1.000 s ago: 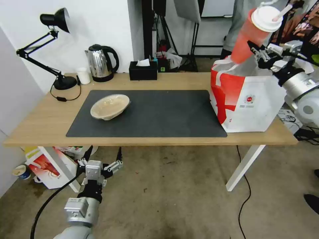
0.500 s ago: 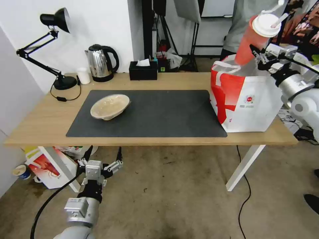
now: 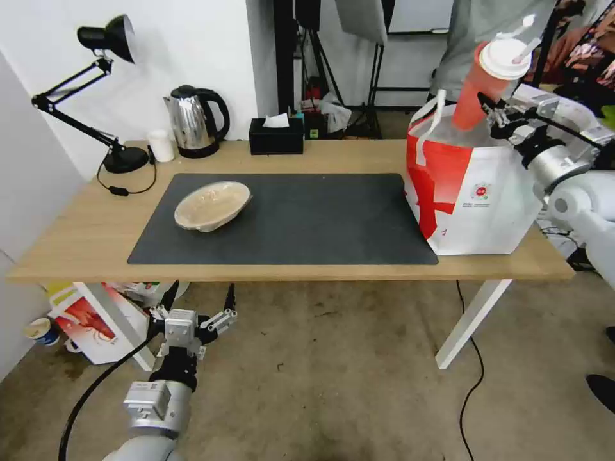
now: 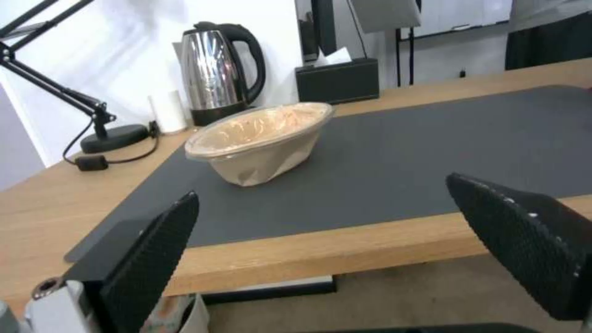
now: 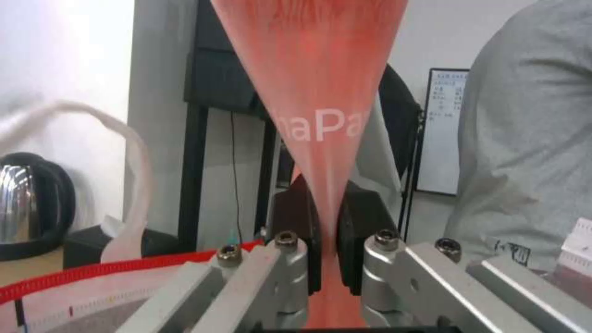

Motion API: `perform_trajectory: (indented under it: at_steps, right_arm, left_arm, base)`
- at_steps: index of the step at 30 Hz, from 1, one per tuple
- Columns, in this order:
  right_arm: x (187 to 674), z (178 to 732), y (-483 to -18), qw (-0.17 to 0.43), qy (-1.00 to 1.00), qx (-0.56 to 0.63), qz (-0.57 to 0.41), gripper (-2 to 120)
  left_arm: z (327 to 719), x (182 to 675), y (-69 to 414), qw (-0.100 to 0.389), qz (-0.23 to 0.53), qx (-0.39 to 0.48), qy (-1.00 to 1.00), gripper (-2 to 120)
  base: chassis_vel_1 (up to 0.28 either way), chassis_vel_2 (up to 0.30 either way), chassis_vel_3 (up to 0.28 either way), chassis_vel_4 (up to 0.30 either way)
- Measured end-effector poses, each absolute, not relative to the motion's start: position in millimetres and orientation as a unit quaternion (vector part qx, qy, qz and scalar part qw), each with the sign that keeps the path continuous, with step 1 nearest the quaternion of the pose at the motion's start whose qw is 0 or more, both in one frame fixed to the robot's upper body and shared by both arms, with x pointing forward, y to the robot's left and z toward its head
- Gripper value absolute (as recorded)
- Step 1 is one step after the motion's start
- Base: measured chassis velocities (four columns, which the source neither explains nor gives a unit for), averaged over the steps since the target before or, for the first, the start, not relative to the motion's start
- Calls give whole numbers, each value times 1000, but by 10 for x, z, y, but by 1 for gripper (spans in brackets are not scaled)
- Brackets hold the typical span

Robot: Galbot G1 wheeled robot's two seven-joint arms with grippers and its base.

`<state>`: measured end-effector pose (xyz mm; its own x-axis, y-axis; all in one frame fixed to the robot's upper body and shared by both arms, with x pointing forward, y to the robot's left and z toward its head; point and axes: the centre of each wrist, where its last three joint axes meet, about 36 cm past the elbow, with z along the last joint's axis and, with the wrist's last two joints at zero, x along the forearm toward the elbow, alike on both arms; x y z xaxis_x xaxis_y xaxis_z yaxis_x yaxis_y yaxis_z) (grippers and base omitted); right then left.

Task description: Pick up the trash from the table and place it into the takeout bag.

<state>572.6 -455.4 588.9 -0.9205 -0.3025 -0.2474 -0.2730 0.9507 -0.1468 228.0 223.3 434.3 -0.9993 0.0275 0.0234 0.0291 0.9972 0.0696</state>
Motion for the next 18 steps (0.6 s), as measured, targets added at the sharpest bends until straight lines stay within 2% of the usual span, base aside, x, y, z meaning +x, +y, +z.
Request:
perform_trajectory:
  at_steps: [6,10,12,14,16,18]
  right_arm:
    - [5673,5886,-4534,121,981,-141,-61,5]
    - [5626,5916,-4495,116,981,-141,-63,17]
    - [5576,5954,-4451,115,981,-143,-63,28]
    - [5569,5959,-4446,115,981,-143,-63,30]
    - [5499,6002,-4404,112,981,-147,-59,43]
    - [5487,6006,-4399,112,981,-147,-59,44]
  left_arm:
    - [4342,2280,2233,11,-35,-14,-999,100]
    - [4342,2280,2233,11,-35,-14,-999,100]
    - [4342,2280,2233,11,-35,-14,-999,100]
    - [4342,2280,2233,11,-35,-14,-999,100]
    - [4342,2280,2233,11,-35,-14,-999,100]
    - [4342,2280,2233,11,-35,-14,-999,100]
  base:
    - [0,0,0,0]
    - [0,0,0,0]
    - [0,0,0,0]
    - [0,0,0,0]
    - [0,0,0,0]
    - [0,0,0,0]
